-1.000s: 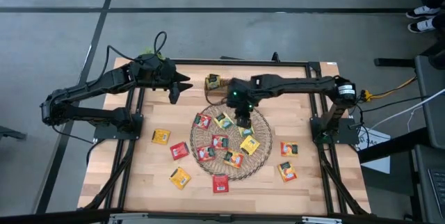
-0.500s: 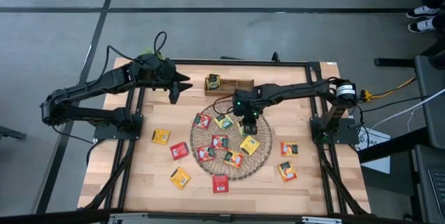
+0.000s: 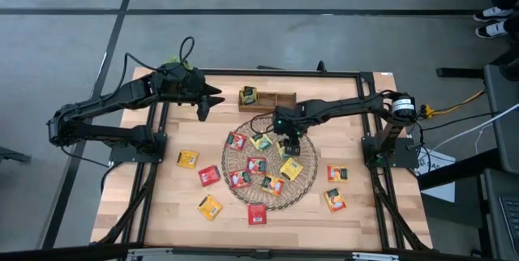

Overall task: Pick & Place Tea
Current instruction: Put the middle yellow tea bag into the left of the wooden organizer

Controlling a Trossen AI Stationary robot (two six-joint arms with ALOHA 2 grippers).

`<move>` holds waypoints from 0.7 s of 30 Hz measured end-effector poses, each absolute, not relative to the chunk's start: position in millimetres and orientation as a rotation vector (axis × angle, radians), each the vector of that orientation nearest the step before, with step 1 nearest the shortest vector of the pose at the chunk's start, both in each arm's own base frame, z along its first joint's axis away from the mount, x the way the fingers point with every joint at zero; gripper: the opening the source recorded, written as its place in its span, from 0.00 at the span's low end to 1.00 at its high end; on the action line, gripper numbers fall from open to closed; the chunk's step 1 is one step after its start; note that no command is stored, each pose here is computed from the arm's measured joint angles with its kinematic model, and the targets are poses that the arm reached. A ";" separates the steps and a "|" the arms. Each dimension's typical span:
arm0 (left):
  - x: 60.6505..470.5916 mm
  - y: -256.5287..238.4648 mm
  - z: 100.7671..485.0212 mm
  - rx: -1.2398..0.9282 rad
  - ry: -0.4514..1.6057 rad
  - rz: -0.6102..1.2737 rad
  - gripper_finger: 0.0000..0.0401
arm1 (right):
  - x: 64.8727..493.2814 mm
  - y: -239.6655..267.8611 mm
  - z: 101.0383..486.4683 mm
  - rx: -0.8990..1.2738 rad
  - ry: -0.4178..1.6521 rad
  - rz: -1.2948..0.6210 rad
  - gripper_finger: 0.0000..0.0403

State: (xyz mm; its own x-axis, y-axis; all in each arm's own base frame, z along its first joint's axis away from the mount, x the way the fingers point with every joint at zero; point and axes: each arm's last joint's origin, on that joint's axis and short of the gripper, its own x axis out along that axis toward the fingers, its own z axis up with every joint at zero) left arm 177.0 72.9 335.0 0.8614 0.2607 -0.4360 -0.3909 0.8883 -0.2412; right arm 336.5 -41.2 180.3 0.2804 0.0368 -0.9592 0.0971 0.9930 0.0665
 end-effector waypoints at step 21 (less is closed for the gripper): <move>176.8 73.2 334.9 -0.328 0.406 0.361 0.42 | 342.2 -36.0 162.2 -0.007 1.337 0.008 0.59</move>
State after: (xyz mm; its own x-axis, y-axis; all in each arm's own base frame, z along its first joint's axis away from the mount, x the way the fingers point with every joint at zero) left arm 176.8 73.2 334.9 0.8572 0.2734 -0.4365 -0.4020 0.8850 -0.2350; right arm 342.2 -36.0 162.2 0.2313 0.0020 -0.9729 -0.0098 1.0000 -0.0002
